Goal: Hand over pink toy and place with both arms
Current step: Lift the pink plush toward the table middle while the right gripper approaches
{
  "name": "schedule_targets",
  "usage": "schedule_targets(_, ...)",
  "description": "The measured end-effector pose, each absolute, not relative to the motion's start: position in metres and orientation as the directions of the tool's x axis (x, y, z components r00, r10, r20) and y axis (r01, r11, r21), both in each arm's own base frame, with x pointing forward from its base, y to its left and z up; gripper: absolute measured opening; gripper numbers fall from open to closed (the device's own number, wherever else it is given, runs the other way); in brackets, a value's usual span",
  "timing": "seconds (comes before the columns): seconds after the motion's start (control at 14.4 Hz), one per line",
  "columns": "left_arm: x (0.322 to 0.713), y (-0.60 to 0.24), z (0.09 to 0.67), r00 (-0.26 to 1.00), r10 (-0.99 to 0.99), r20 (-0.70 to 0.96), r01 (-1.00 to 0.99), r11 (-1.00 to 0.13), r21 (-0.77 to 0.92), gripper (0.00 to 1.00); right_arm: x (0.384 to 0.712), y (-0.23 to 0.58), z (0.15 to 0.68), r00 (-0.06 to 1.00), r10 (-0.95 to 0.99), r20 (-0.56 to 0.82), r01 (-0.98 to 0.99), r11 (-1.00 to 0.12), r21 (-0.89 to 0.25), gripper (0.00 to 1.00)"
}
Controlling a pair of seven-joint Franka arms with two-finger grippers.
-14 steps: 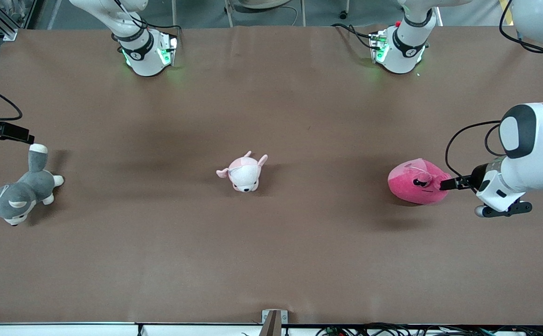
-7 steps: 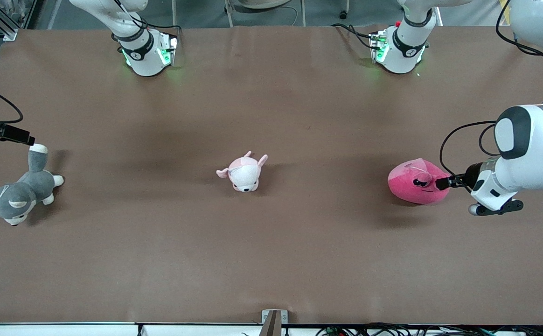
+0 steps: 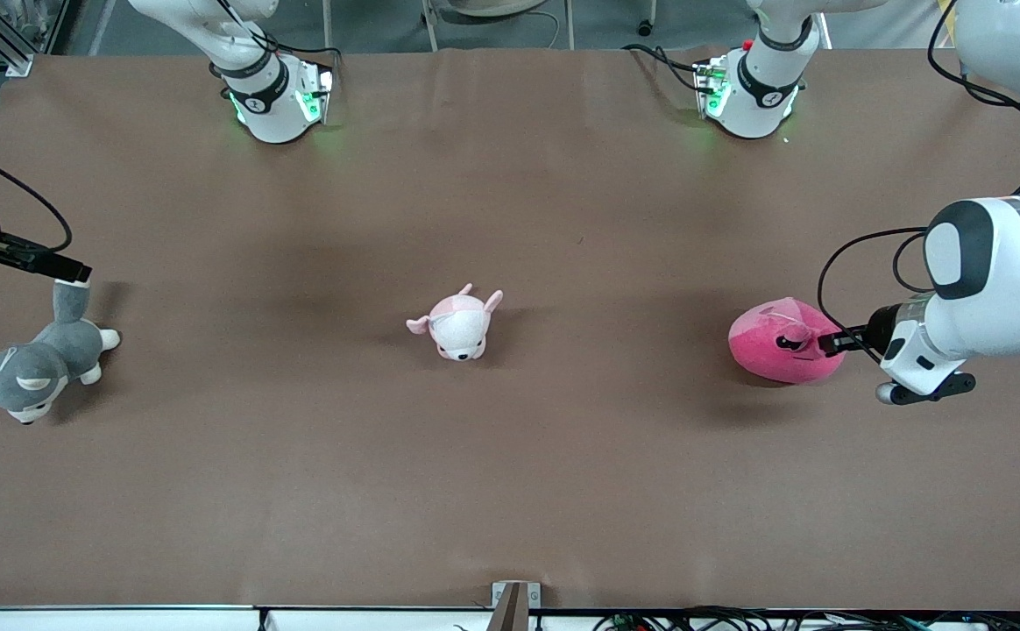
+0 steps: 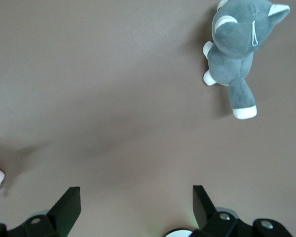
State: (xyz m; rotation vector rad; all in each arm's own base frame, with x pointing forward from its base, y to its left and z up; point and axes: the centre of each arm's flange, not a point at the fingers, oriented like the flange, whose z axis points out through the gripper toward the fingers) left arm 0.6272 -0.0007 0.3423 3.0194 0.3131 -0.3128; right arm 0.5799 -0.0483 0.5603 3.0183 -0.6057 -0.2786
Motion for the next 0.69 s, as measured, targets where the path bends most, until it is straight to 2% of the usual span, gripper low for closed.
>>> schedule_targets(0.14, 0.628, -0.005, 0.347, 0.95, 0.233, -0.208, 0.25, -0.966, 0.06, 0.13, 0.581, -0.034, 0.56, 0.884, -0.439, -0.16, -0.428, -0.898, 0.098, 1.0)
schedule_targets(0.21, 0.628, -0.008, 0.353, 0.948, 0.247, -0.202, 0.263, -0.963, 0.058, 0.1, 0.581, -0.028, 0.56, 0.875, -0.458, -0.157, -0.447, -0.889, 0.103, 1.0)
schedule_targets(0.49, 0.627, -0.032, 0.417, 0.942, 0.27, -0.197, 0.288, -0.955, 0.067, 0.09, 0.581, -0.008, 0.56, 0.814, -0.557, -0.167, -0.55, -0.83, 0.091, 1.0)
schedule_targets(0.69, 0.624, -0.088, 0.483, 0.931, 0.308, -0.196, 0.331, -0.939, 0.092, 0.09, 0.581, 0.007, 0.56, 0.745, -0.644, -0.176, -0.64, -0.764, 0.087, 1.0)
